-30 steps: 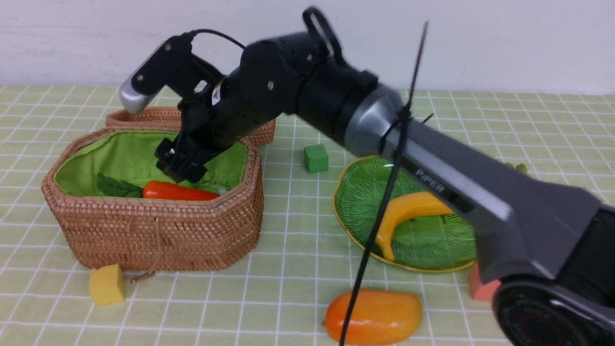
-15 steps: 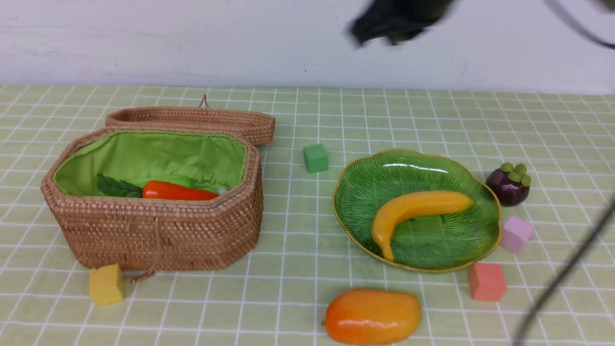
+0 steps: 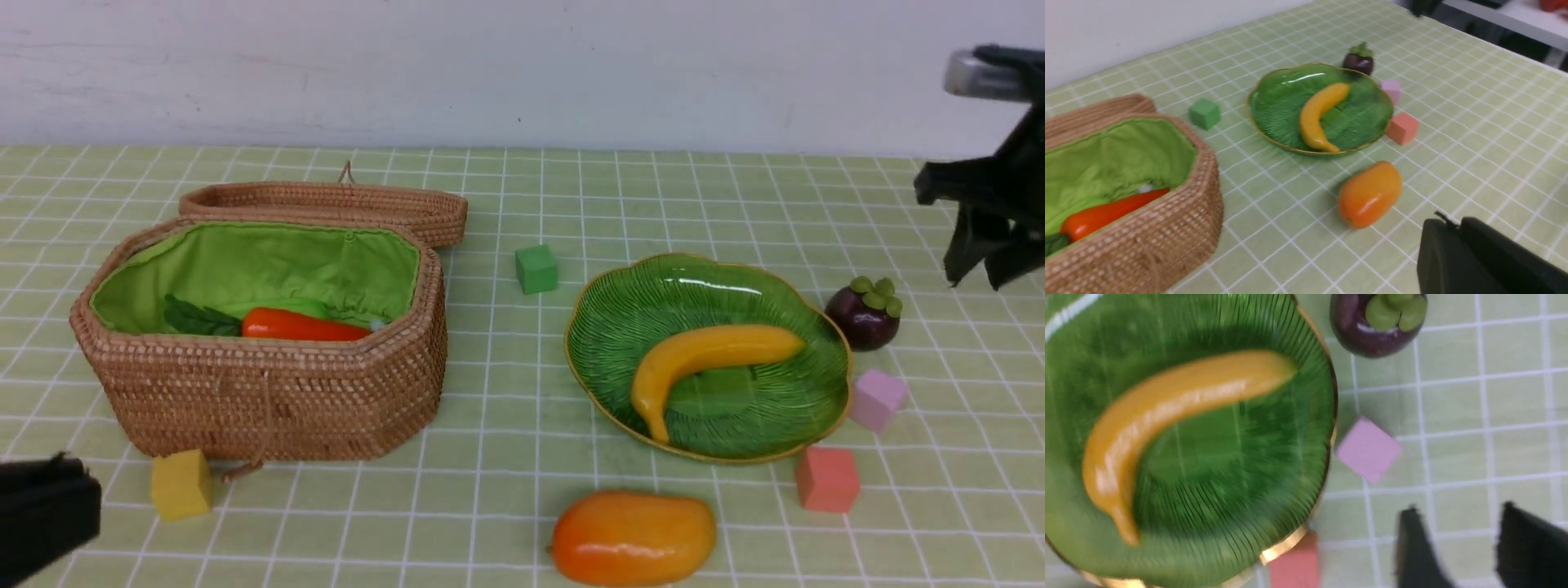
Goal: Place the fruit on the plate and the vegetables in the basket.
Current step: Use the right arm to grab a mangosteen and put it into the right plate
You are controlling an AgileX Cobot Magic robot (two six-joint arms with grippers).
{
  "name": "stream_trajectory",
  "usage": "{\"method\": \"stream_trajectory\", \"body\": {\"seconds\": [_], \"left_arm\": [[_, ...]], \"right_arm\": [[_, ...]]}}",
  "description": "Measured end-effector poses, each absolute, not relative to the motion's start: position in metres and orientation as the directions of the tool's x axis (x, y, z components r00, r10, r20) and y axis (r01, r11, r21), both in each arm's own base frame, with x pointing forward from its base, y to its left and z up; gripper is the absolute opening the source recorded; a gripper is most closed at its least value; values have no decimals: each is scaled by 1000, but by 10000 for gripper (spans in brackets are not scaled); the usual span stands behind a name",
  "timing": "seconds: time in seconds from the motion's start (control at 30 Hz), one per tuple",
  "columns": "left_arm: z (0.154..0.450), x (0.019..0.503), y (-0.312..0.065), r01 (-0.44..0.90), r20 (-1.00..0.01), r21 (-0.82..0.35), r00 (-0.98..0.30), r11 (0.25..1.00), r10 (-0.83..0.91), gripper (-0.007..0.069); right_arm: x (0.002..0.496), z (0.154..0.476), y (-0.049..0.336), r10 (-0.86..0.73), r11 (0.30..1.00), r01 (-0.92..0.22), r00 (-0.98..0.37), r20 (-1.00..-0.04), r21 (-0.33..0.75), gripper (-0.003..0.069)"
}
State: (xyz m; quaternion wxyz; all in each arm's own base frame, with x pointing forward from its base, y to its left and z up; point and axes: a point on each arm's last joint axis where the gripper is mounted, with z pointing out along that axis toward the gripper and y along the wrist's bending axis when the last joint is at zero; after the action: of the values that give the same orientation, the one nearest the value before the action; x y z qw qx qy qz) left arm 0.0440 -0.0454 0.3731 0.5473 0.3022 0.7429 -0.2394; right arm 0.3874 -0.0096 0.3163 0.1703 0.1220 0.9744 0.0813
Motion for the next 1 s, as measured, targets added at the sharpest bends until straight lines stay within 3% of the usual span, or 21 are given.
{"method": "stream_trajectory", "body": {"seconds": [0.1, 0.17, 0.23, 0.5, 1.0], "left_arm": [[372, 41, -47, 738, -954, -12, -211, 674, 213, 39], [371, 40, -48, 749, -950, -11, -214, 662, 226, 39], [370, 40, -48, 754, -948, -12, -218, 657, 232, 39], [370, 39, -49, 758, -947, -16, -221, 652, 233, 39], [367, 37, -49, 764, -935, -34, -251, 644, 249, 48]], "right_arm": [[407, 293, -18, 331, 931, 254, -891, -311, 263, 570], [418, 278, -19, 350, 923, 265, -879, -325, 278, 643], [429, 266, -20, 364, 919, 271, -865, -347, 288, 671], [456, 224, -24, 397, 909, 293, -828, -397, 297, 623], [474, 188, -29, 402, 910, 305, -814, -420, 280, 594]]}}
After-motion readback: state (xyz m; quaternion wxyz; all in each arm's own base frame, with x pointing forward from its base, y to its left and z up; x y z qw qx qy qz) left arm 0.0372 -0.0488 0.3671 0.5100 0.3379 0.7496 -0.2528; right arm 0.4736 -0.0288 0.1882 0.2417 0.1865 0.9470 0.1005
